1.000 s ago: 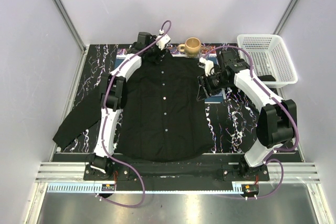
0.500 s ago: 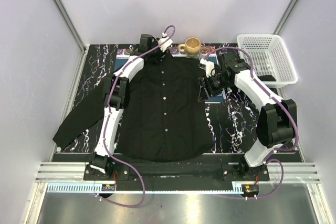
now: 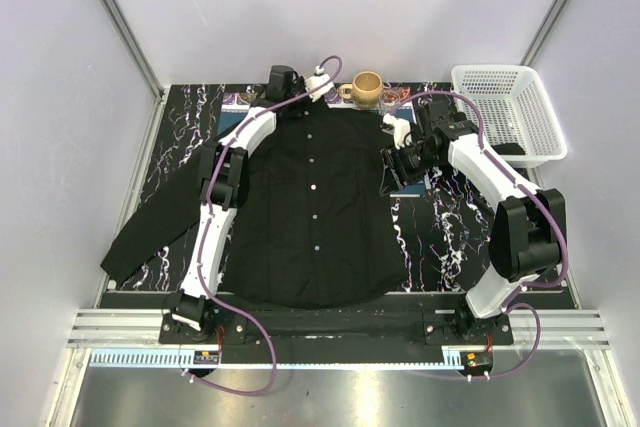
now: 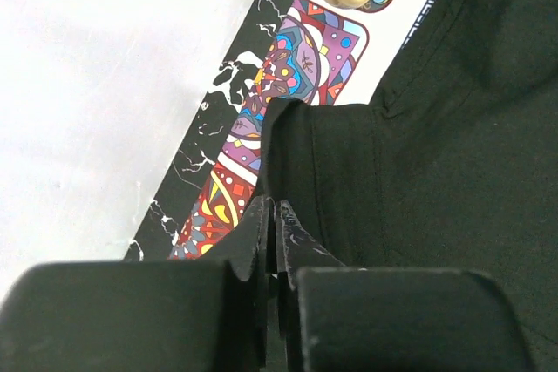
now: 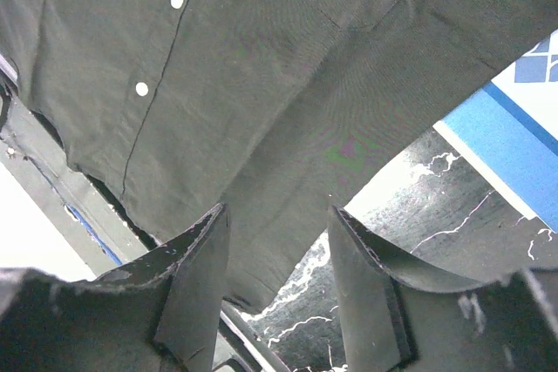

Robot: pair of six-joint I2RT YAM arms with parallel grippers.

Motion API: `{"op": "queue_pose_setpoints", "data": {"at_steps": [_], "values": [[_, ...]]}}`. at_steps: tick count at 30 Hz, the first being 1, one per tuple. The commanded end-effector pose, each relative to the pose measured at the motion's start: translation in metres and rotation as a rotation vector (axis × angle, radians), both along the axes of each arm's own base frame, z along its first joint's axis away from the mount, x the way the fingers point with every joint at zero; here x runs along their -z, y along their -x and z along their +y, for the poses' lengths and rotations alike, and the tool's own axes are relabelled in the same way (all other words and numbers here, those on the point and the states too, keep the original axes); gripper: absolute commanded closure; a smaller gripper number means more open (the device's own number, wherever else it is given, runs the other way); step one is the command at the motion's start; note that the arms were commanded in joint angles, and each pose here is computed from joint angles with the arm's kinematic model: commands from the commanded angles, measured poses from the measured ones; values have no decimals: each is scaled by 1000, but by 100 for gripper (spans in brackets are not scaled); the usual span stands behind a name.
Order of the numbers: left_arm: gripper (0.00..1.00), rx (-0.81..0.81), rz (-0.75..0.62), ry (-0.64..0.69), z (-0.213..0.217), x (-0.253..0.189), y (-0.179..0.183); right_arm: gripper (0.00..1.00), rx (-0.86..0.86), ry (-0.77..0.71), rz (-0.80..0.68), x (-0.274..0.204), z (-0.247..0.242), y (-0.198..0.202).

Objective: Pin the brooch onto the clothing

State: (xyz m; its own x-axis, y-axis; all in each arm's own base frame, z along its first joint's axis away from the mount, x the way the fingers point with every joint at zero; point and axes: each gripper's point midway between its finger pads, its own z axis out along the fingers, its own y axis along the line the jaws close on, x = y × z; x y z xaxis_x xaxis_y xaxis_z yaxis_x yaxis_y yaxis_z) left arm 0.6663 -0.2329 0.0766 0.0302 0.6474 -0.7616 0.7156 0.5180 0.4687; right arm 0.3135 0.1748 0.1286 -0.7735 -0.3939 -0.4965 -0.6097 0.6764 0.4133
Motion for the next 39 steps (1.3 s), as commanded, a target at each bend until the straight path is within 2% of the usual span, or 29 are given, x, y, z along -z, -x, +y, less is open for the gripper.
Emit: {"op": "queue_pose_setpoints", "data": {"at_steps": [1, 2, 3, 5, 12, 16, 20, 23, 25, 27, 29, 32, 33, 34, 35, 36, 37, 39], "values": [[100, 125, -187, -63, -13, -39, -1, 46, -8, -11, -66, -12, -3, -4], [100, 163, -271, -106, -17, -59, 0, 46, -8, -13, -62, -11, -4, -3], [100, 181, -263, -144, -16, -44, 7, 46, -10, -14, -57, -10, -3, -3], [100, 254, -337, -236, -23, -51, 14, 46, -13, -18, -59, -10, -3, -3], [100, 385, -397, -571, -15, -8, 25, 46, -11, -23, -57, -10, -3, -3], [99, 412, -421, -684, -8, 5, 22, 46, -8, -24, -57, -11, -4, -2], [94, 479, -474, -806, -4, 6, 22, 46, -5, -21, -62, -11, -6, -2], [86, 476, -508, -827, -4, -3, 20, 46, -1, -23, -67, -14, -6, -2], [71, 444, -522, -812, -6, -21, 14, 46, 2, -25, -72, -16, -7, -2], [60, 428, -543, -806, -3, -41, 15, 45, 2, -28, -79, -19, -6, -3], [54, 424, -574, -782, -5, -71, 21, 45, 5, -31, -89, -23, -6, -4], [52, 465, -569, -763, -5, -84, 40, 44, 6, -30, -96, -25, -7, -5], [51, 481, -589, -747, -6, -104, 53, 44, 7, -30, -103, -26, -7, -7], [45, 498, -582, -745, -5, -107, 60, 44, 11, -25, -107, -27, -8, -8], [42, 533, -555, -750, -4, -107, 73, 42, 10, -22, -112, -28, -8, -8], [34, 566, -531, -742, -2, -101, 85, 41, 11, -23, -119, -31, -9, -8], [32, 566, -553, -736, 0, -125, 97, 40, 10, -23, -125, -32, -9, -8], [30, 615, -484, -716, 5, -118, 121, 37, 9, -23, -143, -39, -11, -8]]}}
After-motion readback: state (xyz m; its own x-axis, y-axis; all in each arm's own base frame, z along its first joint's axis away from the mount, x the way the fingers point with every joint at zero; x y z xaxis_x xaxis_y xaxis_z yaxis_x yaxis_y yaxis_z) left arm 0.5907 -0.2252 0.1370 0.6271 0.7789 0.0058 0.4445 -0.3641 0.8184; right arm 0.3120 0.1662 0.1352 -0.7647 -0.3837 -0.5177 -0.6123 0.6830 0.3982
